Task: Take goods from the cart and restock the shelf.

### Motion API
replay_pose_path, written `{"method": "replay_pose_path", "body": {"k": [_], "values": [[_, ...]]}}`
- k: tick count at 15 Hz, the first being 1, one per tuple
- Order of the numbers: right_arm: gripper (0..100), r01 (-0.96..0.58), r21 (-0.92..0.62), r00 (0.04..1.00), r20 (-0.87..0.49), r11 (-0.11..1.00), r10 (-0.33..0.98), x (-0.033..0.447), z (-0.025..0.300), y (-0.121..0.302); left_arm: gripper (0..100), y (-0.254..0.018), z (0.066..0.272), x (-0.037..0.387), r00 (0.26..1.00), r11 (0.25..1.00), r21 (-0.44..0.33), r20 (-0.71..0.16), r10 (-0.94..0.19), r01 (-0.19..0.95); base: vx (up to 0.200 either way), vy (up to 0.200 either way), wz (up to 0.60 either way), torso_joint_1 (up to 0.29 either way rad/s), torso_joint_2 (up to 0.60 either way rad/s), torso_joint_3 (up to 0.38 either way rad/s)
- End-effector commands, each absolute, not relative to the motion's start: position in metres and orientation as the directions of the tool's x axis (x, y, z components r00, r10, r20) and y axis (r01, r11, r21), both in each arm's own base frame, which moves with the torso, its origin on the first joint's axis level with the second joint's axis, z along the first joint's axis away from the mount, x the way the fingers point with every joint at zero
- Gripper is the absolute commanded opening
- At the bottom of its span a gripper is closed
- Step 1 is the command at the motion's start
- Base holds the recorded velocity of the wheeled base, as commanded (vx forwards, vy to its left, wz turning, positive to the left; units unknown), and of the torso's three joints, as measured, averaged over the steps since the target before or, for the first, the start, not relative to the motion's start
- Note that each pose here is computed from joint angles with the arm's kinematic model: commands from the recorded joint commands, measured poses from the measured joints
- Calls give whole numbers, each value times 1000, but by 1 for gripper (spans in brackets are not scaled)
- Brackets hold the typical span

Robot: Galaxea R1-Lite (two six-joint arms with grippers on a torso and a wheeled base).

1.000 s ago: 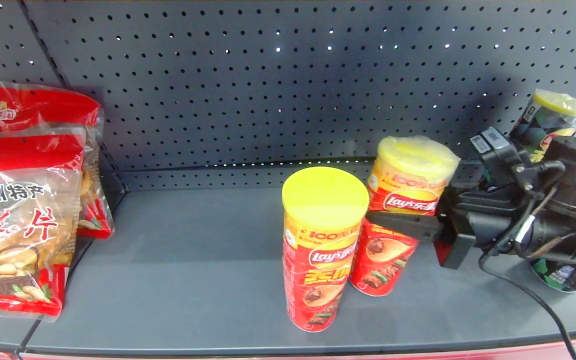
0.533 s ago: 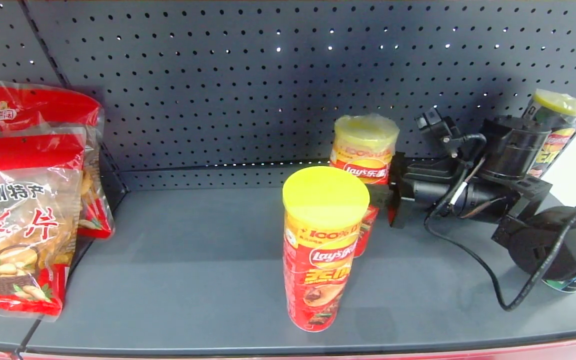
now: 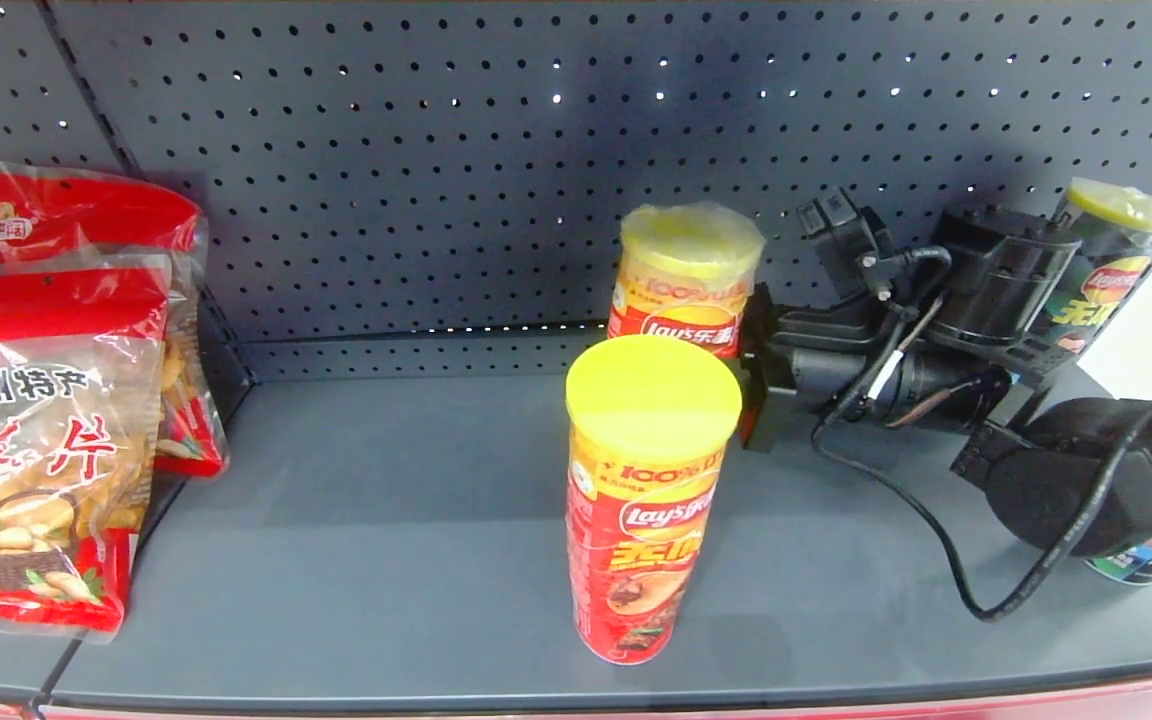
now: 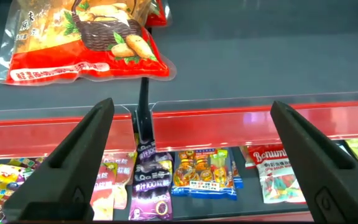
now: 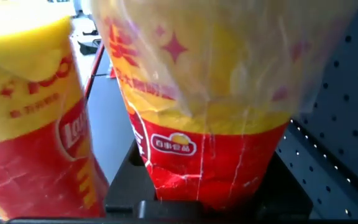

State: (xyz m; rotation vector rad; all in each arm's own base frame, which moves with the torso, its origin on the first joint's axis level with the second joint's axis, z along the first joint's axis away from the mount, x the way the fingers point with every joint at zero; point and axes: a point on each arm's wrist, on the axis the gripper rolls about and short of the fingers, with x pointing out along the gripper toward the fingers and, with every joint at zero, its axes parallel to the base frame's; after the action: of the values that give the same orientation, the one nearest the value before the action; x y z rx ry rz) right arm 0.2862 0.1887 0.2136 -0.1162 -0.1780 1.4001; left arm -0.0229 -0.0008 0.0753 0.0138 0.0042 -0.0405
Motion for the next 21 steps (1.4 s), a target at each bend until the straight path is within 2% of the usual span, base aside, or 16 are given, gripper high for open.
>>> {"method": "replay_pose_path", "body": {"k": [1,5,10,20,21], "values": [[0,-971,-174,156,45,162,987,289,207,193,100,-1,75,-23,999,999,14,-6,-41,41,0,0,0,0,0,0],[0,-971,-144,188,43,192,981,309,198,204,100,-1,75,-23,999,999,14,-6,-40,40,0,0,0,0,0,0],[0,-974,-133,179,40,183,983,323,188,221,100,-1,75,-23,999,999,14,-6,-40,40,0,0,0,0,0,0],[0,-980,-114,165,23,166,986,315,182,223,100,-1,75,-23,999,999,14,-6,-40,40,0,0,0,0,0,0],[100,-979,-116,163,25,165,986,315,182,223,100,-1,75,-23,999,999,15,-6,-40,40,0,0,0,0,0,0]]}}
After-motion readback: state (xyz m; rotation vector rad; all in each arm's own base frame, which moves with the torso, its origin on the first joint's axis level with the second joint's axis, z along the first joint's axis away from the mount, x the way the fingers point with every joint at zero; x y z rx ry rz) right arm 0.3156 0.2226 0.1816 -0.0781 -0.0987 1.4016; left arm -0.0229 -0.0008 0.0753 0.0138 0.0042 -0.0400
